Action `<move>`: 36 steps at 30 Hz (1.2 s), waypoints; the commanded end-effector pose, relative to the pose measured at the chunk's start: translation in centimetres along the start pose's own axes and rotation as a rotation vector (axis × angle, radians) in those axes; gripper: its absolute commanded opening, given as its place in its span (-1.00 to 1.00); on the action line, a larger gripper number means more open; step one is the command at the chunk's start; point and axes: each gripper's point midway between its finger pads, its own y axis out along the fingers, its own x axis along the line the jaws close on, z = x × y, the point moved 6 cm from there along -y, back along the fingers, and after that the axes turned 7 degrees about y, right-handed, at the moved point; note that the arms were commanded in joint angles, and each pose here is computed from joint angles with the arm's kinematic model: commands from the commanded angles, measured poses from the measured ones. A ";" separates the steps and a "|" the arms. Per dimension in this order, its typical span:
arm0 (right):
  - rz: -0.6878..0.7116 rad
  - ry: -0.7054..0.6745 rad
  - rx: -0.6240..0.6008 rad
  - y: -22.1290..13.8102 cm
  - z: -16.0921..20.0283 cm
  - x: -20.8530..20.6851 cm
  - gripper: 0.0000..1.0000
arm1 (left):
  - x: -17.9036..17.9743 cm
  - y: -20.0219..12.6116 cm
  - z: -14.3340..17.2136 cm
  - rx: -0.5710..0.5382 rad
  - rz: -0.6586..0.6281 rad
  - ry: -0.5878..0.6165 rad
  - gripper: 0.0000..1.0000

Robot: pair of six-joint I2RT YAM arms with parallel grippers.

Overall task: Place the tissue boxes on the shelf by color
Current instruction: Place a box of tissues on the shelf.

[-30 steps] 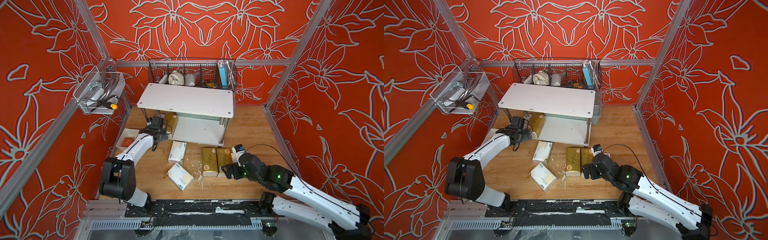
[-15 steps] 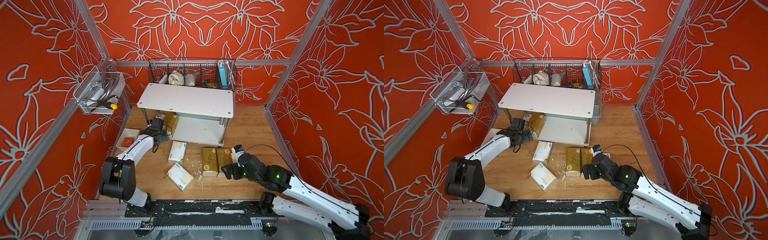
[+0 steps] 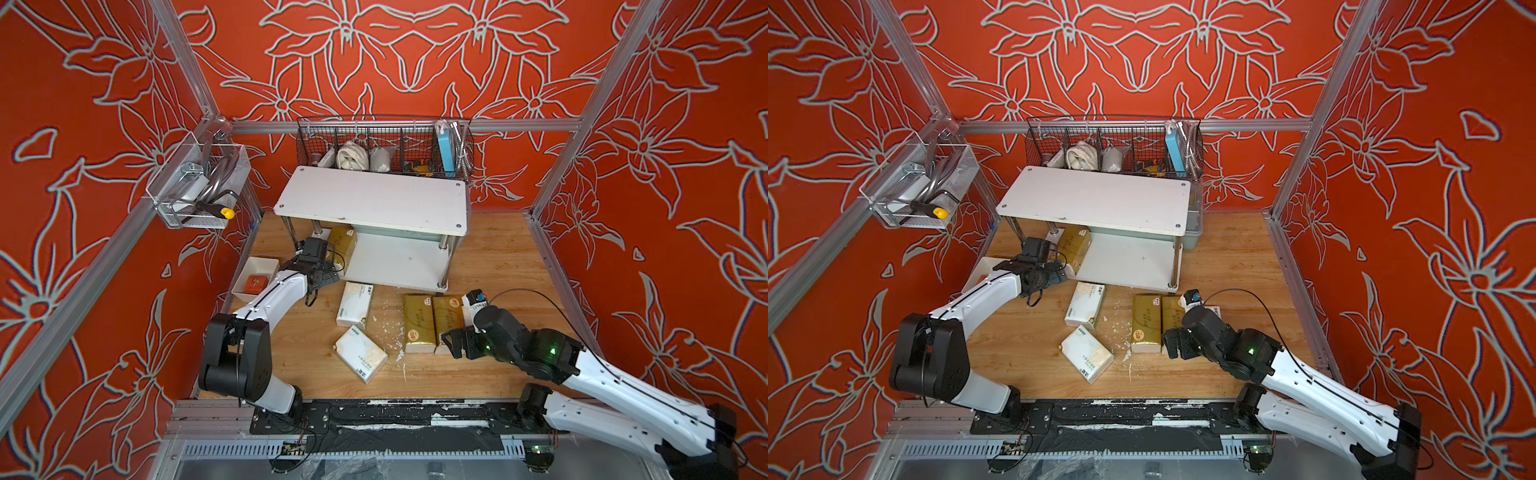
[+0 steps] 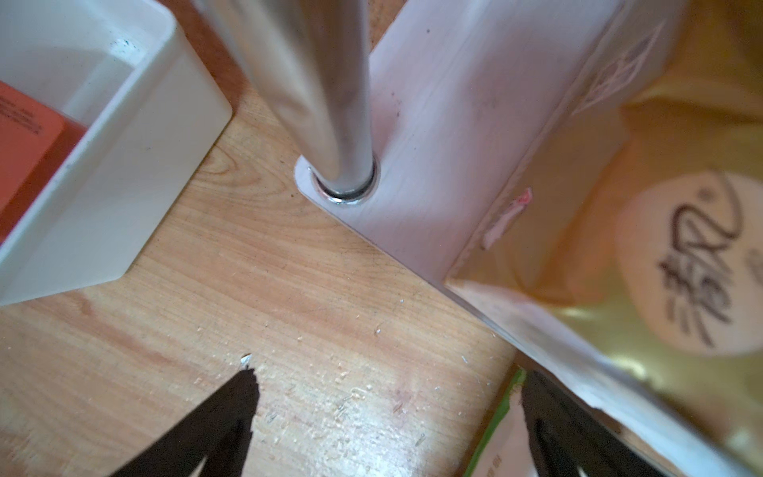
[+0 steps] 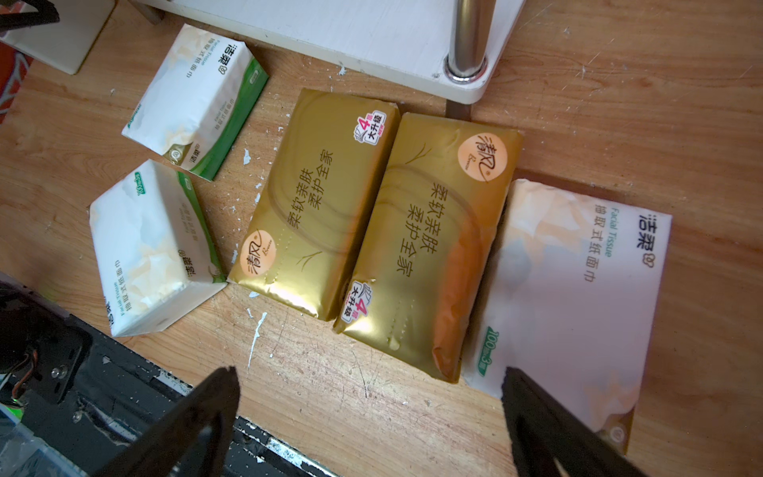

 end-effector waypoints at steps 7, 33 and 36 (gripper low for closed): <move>0.024 -0.002 0.005 0.1 0.2 -0.3 0.98 | 0.1 -0.7 -0.2 -0.010 0.021 -0.011 0.98; -0.048 0.002 -0.102 -3.2 -2.1 -0.3 0.98 | -3.2 -11.4 6.7 0.082 0.365 -0.010 0.98; -0.051 -0.002 -0.070 -2.8 -1.9 0.0 0.98 | -4.9 -12.2 8.0 0.100 0.403 -0.008 0.98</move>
